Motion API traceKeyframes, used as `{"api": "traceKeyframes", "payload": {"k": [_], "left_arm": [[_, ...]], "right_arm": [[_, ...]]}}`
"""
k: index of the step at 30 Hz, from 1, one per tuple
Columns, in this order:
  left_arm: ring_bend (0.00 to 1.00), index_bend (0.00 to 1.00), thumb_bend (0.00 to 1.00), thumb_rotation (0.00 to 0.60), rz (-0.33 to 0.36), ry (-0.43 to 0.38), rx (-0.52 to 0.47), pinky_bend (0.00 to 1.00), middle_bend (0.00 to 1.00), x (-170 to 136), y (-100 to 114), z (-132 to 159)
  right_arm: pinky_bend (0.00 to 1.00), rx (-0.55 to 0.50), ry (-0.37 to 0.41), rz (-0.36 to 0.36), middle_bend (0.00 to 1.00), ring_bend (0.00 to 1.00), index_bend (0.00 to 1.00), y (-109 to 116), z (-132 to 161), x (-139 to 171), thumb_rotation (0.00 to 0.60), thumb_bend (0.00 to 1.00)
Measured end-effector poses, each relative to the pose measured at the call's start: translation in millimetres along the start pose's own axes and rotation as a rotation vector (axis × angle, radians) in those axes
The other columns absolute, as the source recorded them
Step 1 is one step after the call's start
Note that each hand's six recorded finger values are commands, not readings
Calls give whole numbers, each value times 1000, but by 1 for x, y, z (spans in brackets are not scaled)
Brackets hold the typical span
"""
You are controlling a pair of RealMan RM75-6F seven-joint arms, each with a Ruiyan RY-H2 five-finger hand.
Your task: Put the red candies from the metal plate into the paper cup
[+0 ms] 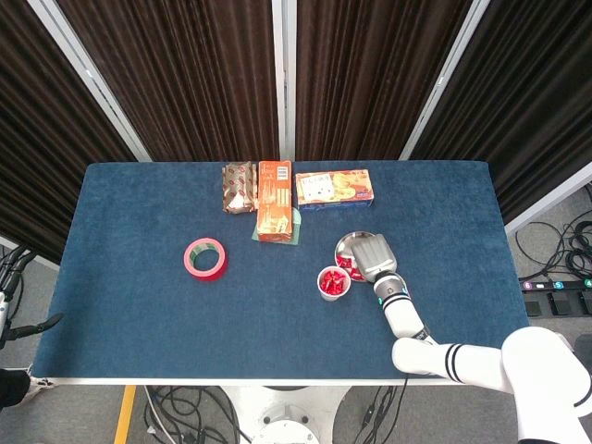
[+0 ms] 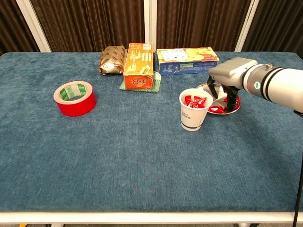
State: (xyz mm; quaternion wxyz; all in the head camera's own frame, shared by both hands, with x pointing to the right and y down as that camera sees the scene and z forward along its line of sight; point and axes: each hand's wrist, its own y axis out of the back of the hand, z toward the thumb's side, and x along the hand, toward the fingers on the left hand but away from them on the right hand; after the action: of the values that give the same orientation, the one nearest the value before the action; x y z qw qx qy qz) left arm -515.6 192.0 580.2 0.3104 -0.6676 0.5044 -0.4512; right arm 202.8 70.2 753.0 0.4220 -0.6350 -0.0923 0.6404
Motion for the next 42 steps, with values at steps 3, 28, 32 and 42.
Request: {"api": "traceKeyframes", "payload": {"k": [3,28,32,42], "left_arm": [[34,127,118,600,2,2,1,99,100,1,1,-1],[34,127,117,600,0,10,1,98,100,3,0,-6],[34,126,117,600,-1,9,0,98,100,3,-1,-6],[34,127,117,600,-1,10,1,98,100,2,-1,-7]], "right_arm": [[1000,-11,9,-12,1000,1000,476,5,4,0,600,101],[1000,20,-5,15,1000,1000,484,-8,5,-7,600,105],[1000,24,-4,25,1000,1000,486,-11,5,-8,600,106],[1000,27,3,50,1000,1000,538,-17,9,-11,600,118]]}}
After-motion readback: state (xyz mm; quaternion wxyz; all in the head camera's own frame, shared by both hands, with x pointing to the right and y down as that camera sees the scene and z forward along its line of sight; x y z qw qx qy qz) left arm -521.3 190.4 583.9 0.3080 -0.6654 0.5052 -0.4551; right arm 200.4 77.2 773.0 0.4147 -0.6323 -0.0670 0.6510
